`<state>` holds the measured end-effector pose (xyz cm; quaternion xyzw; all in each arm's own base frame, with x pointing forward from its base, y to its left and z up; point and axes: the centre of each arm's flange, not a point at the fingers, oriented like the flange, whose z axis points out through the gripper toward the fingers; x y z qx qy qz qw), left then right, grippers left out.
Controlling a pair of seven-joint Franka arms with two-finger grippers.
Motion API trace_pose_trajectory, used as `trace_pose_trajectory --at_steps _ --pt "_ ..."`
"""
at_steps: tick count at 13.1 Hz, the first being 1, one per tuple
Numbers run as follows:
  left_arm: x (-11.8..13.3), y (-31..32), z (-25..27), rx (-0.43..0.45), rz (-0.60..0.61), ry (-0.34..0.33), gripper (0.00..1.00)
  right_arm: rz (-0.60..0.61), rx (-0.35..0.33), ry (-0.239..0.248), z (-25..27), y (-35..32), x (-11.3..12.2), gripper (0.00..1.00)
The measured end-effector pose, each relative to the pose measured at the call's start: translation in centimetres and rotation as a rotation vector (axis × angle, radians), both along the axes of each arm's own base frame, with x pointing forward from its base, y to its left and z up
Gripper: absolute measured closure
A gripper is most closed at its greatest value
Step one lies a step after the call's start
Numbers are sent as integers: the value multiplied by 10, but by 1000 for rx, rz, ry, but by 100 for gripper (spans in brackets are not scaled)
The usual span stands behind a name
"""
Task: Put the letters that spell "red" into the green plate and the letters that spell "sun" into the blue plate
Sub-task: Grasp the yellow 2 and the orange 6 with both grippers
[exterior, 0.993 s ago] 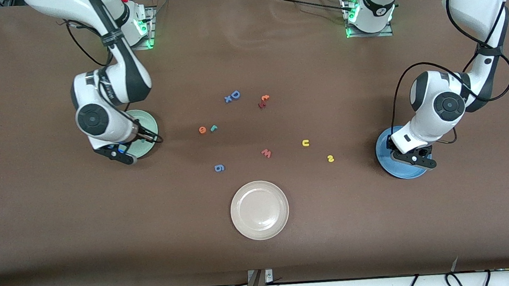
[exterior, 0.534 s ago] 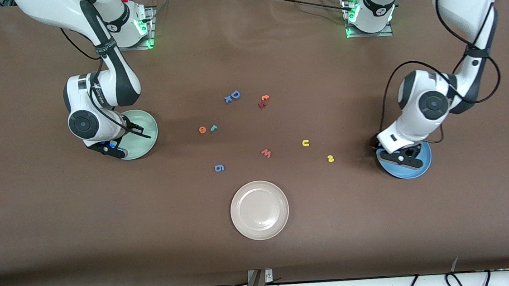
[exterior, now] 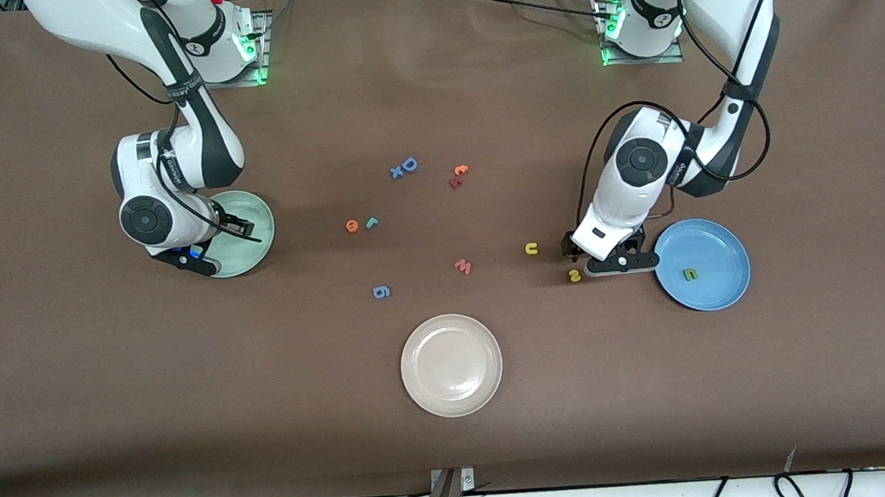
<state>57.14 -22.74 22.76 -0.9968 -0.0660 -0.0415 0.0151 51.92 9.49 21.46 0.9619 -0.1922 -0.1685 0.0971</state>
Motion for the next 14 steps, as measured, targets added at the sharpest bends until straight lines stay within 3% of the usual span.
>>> trace_pose_trajectory --at_steps 3,6,11,14 --pt "7 1 -4 -12 131 -6 9 -7 27 -24 13 14 10 0" --pt "10 0 -16 -25 198 10 11 -103 91 -55 31 70 17 0" --pt "8 -14 -43 -58 207 14 15 -226 89 -193 24 153 6 0" --pt "6 -19 -55 -61 200 20 18 -303 72 -248 4 182 -1 0"
